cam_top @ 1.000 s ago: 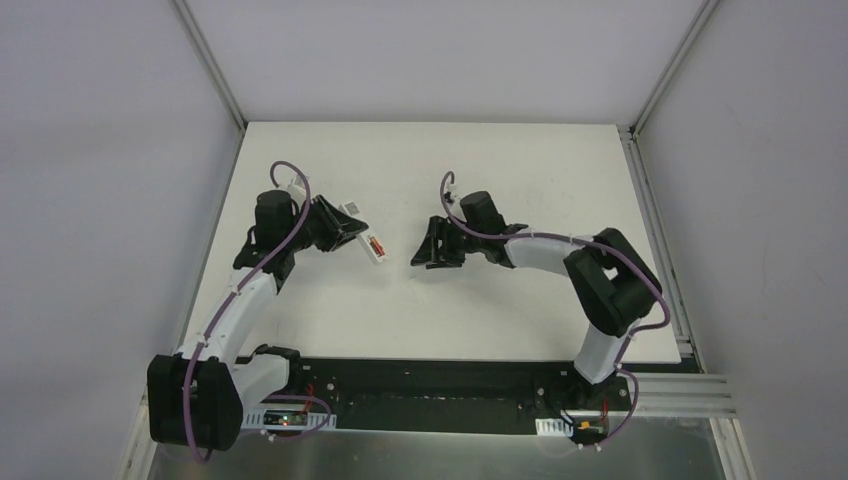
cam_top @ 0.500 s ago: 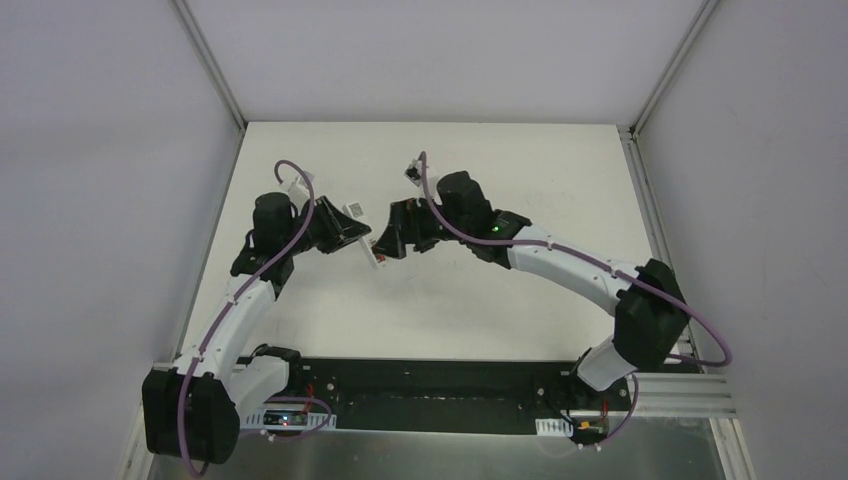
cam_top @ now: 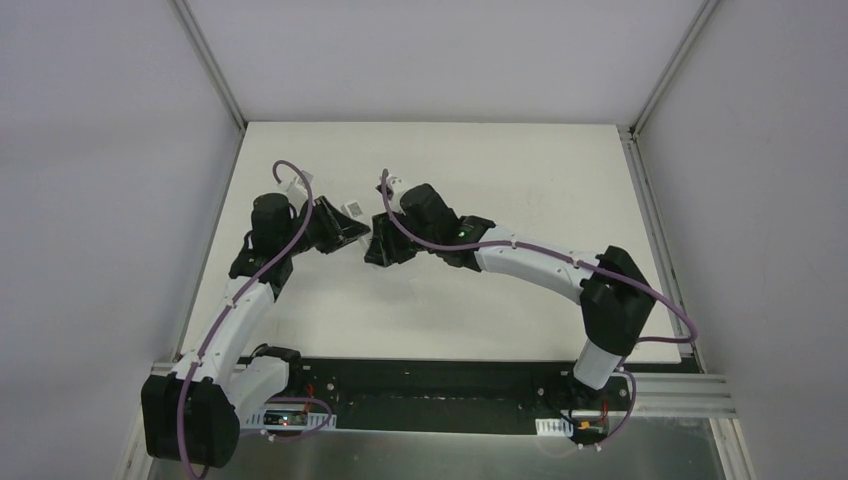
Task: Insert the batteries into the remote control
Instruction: Place the remote control at the center of the board.
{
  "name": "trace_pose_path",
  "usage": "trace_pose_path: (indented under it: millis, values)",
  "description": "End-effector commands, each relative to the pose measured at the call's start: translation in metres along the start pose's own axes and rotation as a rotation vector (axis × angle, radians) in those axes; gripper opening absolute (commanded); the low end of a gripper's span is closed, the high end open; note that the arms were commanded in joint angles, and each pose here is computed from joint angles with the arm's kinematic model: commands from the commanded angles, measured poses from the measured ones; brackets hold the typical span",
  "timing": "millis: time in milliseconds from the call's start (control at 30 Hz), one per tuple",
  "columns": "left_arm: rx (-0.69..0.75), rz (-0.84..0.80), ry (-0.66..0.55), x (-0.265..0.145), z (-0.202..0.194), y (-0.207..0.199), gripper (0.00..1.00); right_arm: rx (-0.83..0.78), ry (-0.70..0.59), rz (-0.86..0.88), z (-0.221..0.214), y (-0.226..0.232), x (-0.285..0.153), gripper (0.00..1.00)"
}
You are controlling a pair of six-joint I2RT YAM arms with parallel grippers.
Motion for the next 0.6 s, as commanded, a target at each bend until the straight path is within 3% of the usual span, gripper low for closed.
trace_pose_path:
  millis: [0, 67, 167, 267, 467, 567]
  values:
    - [0.037, -0.078, 0.0, -0.005, 0.004, -0.025, 0.01, -0.022, -0.093, -0.04, 0.026, -0.003, -0.007, 0.35]
    - [0.033, -0.076, 0.004, -0.004, 0.004, -0.024, 0.11, -0.028, -0.098, -0.061, 0.025, -0.008, -0.006, 0.27]
    - [0.03, -0.06, -0.012, -0.003, 0.006, -0.021, 0.53, -0.037, -0.095, -0.127, 0.023, -0.02, -0.005, 0.23]
    - [0.023, -0.005, -0.04, -0.002, 0.009, -0.009, 0.75, -0.033, -0.074, -0.227, 0.016, -0.043, -0.009, 0.22]
    - [0.023, 0.231, -0.092, -0.009, 0.009, 0.036, 0.99, 0.097, 0.037, -0.429, -0.028, -0.122, -0.037, 0.21]
    - [0.03, 0.275, -0.119, -0.011, 0.01, 0.047, 0.99, 0.116, 0.137, -0.562, -0.06, -0.16, -0.053, 0.22]
Point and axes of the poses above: each gripper's point midway between its finger pads, its own x axis out along the fingers, its own y axis along the line the jaws close on, z = x × y, the point moved 2 cm from there along -x, back along the fingers, and after that the axes turned 8 degrees about -x, right-handed, at the moved point
